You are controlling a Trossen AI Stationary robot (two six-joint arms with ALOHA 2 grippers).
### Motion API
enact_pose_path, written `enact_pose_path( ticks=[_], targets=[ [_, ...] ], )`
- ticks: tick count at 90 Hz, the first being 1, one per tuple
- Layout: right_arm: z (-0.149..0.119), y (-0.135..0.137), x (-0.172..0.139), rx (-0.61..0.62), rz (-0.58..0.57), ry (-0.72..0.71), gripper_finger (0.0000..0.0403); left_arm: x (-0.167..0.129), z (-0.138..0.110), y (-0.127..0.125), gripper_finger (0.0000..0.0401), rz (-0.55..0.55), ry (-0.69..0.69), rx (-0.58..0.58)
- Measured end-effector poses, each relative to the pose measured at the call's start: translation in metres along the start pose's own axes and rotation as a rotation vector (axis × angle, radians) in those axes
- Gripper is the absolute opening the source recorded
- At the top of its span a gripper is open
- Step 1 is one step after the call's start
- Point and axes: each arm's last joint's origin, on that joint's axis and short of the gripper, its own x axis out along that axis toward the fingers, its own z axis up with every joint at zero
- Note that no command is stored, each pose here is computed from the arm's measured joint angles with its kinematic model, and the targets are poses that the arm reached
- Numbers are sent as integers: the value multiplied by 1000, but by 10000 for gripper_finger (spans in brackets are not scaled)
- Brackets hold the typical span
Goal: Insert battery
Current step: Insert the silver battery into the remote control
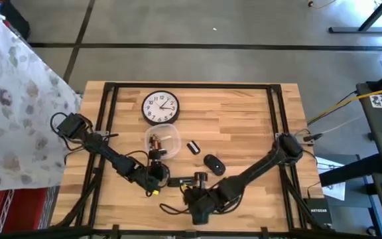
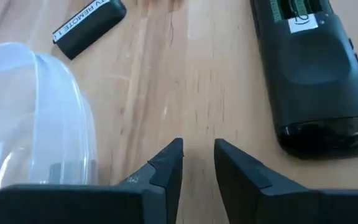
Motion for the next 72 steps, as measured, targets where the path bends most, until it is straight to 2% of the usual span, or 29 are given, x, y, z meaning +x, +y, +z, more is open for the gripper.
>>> enact_pose_path(
  ticks=[10, 21, 30, 42, 54, 58, 72],
  targets=[
    [-16, -14, 22, 42, 71, -53, 14, -4, 0, -3, 75, -1, -14, 4],
    [-28, -32, 32, 139, 160, -210, 14, -15, 3, -9, 75, 19, -71, 21],
    [-38, -46, 38, 187, 180, -281, 17, -25, 8, -9, 75, 31, -114, 28],
    [-45, -62, 48, 216, 208, -298, 27, -32, 15, -10, 75, 1, -169, -16],
    [-48, -70, 52, 212, 211, -280, 26, -32, 25, -18, 76, -182, -229, 34],
    [-48, -72, 53, 199, 203, -276, 25, -32, 27, -19, 78, -214, -252, 72],
    [-47, -71, 52, 179, 210, -279, 26, -33, 30, -19, 89, -178, -292, 173]
  ],
)
